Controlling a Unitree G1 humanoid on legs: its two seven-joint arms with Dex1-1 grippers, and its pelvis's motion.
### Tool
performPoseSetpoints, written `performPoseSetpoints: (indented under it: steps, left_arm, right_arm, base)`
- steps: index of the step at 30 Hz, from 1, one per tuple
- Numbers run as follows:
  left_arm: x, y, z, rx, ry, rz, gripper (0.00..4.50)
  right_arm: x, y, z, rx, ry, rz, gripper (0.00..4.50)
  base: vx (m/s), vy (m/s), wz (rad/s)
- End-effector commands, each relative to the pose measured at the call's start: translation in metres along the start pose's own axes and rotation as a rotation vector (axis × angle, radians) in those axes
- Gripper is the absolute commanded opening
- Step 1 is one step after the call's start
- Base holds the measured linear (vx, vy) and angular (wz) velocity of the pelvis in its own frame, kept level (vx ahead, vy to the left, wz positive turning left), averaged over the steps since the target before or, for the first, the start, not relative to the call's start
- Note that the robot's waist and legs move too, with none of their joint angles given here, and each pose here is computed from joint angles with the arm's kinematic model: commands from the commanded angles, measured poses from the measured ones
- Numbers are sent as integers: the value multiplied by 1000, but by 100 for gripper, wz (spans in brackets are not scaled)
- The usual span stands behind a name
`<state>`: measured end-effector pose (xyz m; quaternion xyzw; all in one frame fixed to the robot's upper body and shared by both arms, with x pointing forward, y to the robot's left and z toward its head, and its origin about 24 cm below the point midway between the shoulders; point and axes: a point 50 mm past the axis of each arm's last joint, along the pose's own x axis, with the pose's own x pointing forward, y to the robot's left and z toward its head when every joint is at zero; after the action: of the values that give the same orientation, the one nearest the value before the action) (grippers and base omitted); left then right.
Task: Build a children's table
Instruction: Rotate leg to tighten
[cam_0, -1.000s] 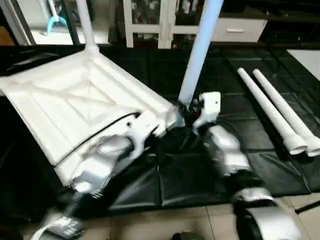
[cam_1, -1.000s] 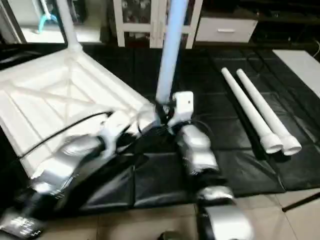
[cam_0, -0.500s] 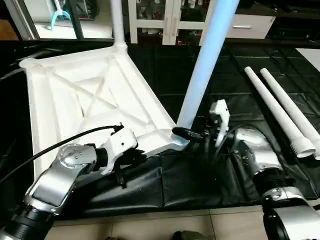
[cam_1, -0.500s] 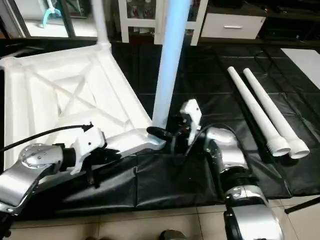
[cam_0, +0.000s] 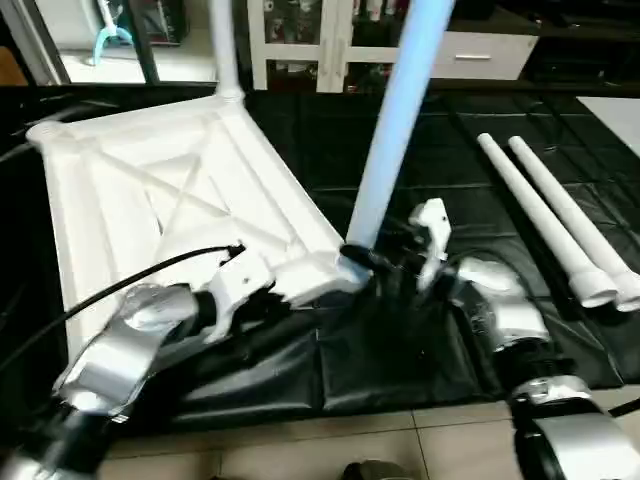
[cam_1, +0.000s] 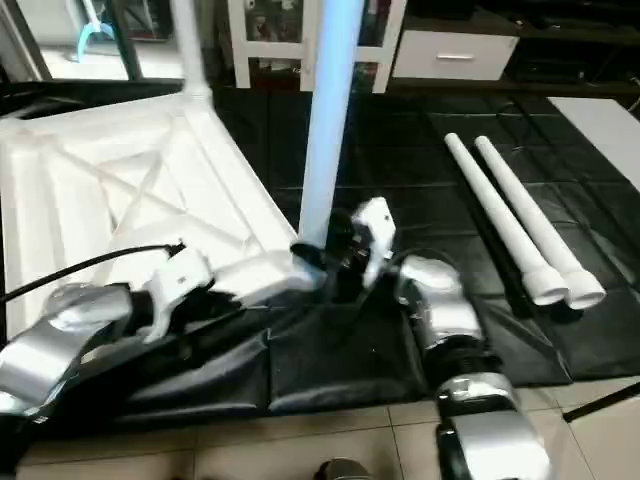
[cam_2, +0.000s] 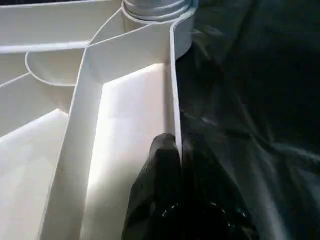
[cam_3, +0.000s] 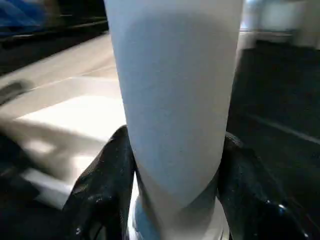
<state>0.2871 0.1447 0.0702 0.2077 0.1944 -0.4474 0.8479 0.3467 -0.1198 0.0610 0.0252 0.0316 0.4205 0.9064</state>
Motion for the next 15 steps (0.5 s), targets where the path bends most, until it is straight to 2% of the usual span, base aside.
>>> performPoseSetpoints:
  steps: [1, 2, 4, 5, 6, 7, 8, 9, 12, 15]
  left_arm:
    - [12, -10, -14, -58, 57, -3, 0]
    - [20, -8, -10, -73, 53, 40, 0]
    - [36, -5, 2, -120, 30, 131, 0]
    - [38, -5, 3, -125, 29, 136, 0]
    - [43, -6, 7, -141, 25, 151, 0]
    - [53, -10, 14, -151, 24, 155, 0]
    - [53, -10, 14, -151, 24, 155, 0]
    - [60, -14, 19, -164, 23, 159, 0]
    - [66, -21, 25, -168, 11, 133, 0]
    - [61, -23, 22, -148, -1, 99, 0]
  right_arm:
    - [-10, -11, -25, 31, 143, -194, 197]
    - [-9, -14, -31, 53, 171, -317, 196]
    - [-6, -11, -45, 163, 215, -497, 193]
    - [-5, -10, -46, 173, 217, -509, 193]
    - [-2, -7, -49, 205, 224, -546, 192]
    - [7, 2, -54, 249, 221, -600, 192]
    - [7, 2, -54, 249, 221, -600, 192]
    - [14, 11, -56, 258, 214, -602, 192]
    - [26, 25, -55, 271, 196, -559, 192]
    - [30, 25, -47, 265, 140, -497, 192]
  base:
    - [0, 0, 0]
    - [0, 0, 0]
    - [0, 0, 0]
    - [0, 0, 0]
    - [0, 0, 0]
    - [0, 0, 0]
    - [0, 0, 0]
    - [0, 0, 0]
    - [0, 0, 0]
    - [0, 0, 0]
